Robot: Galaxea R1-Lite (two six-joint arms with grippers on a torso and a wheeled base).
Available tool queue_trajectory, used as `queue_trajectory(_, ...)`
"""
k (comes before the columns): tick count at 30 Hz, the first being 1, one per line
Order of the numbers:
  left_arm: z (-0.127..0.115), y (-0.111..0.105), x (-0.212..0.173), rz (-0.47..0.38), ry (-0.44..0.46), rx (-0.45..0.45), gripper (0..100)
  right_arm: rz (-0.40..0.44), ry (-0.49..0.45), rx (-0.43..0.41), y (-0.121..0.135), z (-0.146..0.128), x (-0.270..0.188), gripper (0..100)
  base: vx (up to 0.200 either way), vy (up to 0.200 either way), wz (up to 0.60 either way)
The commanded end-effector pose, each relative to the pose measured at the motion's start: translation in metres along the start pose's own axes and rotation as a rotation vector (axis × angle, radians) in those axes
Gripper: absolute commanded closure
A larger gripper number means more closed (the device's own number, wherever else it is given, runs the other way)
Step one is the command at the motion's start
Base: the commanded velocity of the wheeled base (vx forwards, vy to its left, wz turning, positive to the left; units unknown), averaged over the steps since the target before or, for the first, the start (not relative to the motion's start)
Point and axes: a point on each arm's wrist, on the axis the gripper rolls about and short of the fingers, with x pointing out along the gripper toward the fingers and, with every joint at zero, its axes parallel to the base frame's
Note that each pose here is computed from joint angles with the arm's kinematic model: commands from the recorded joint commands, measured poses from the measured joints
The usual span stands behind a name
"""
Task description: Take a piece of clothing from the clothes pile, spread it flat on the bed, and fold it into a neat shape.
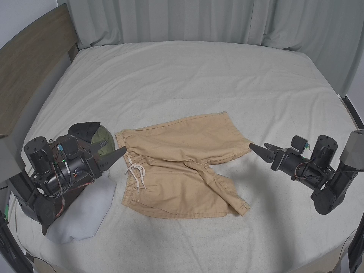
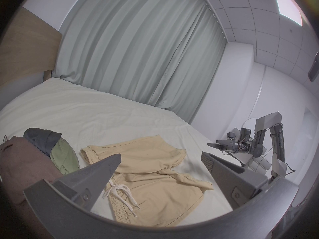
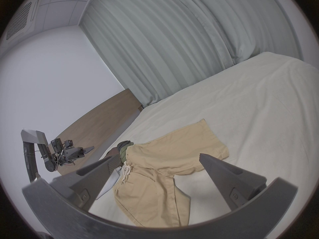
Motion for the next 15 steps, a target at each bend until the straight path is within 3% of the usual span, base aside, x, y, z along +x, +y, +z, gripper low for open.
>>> queue_trajectory(1, -0.001, 0.003, -0.001, 0.006, 0.004, 0.003, 0, 0.013, -0.022, -0.012, 0.006, 0.008, -0.006, 0, 0.0, 0.0, 0.0)
queue_trajectory(9, -0.002, -0.008, -0.013, -0.087, 0.04, 0.014, 0, 0.016, 0.005, -0.006, 0.012, 0.005, -0.016, 0, 0.0, 0.0, 0.0)
queue_trajectory(15, -0.008, -0.002, -0.022, -0.126, 0.063, 0.18, 0, 0.027, 0.085, -0.051, 0.011, -0.011, -0.027, 0, 0.0, 0.0, 0.0)
